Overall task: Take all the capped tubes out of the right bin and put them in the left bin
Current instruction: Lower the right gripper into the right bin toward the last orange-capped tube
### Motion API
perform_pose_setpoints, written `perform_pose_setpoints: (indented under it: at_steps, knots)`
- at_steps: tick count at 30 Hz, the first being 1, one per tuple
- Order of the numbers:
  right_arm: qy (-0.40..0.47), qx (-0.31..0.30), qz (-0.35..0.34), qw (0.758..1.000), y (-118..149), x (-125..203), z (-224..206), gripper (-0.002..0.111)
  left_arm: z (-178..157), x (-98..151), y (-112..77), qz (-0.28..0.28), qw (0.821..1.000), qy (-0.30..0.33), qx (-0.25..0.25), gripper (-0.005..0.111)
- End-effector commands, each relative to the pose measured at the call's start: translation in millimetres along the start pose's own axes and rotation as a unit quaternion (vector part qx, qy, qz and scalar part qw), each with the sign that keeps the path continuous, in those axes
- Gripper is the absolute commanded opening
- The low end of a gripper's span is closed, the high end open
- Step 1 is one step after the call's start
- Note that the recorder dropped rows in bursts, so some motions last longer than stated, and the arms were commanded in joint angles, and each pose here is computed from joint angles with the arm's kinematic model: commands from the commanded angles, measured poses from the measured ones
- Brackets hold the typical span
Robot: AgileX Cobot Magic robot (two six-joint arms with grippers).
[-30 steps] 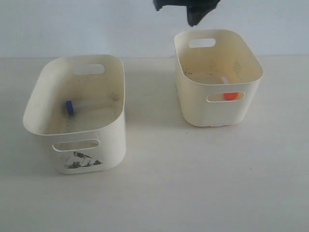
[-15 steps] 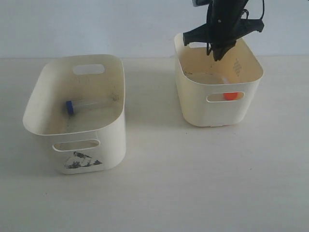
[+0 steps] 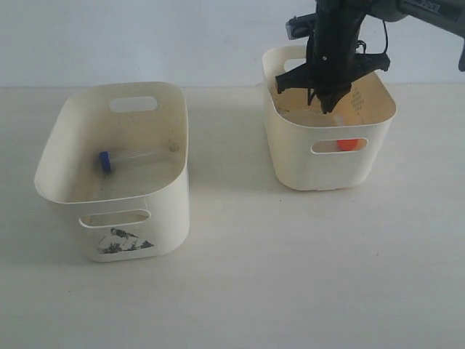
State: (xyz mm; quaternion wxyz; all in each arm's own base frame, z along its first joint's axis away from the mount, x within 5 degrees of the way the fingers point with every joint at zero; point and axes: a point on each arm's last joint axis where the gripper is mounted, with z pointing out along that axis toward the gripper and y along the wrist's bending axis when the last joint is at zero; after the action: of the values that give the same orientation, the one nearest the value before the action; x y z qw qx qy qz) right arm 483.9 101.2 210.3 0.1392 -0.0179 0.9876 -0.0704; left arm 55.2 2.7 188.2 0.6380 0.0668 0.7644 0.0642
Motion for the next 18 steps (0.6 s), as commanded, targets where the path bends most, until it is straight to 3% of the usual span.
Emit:
perform_pose_setpoints:
  at_steps: [1, 18]
  knots:
    - [-0.001, 0.000, 0.007, 1.000, -1.6, -0.7, 0.3, 0.001, -0.3, -1.8, 0.0, -0.008, 1.000, -0.005, 0.001, 0.004]
    - [0.012, -0.015, 0.021, 1.000, 3.1, 2.5, 5.7, 0.001, -0.3, -1.8, 0.0, -0.008, 1.000, -0.005, 0.001, 0.004]
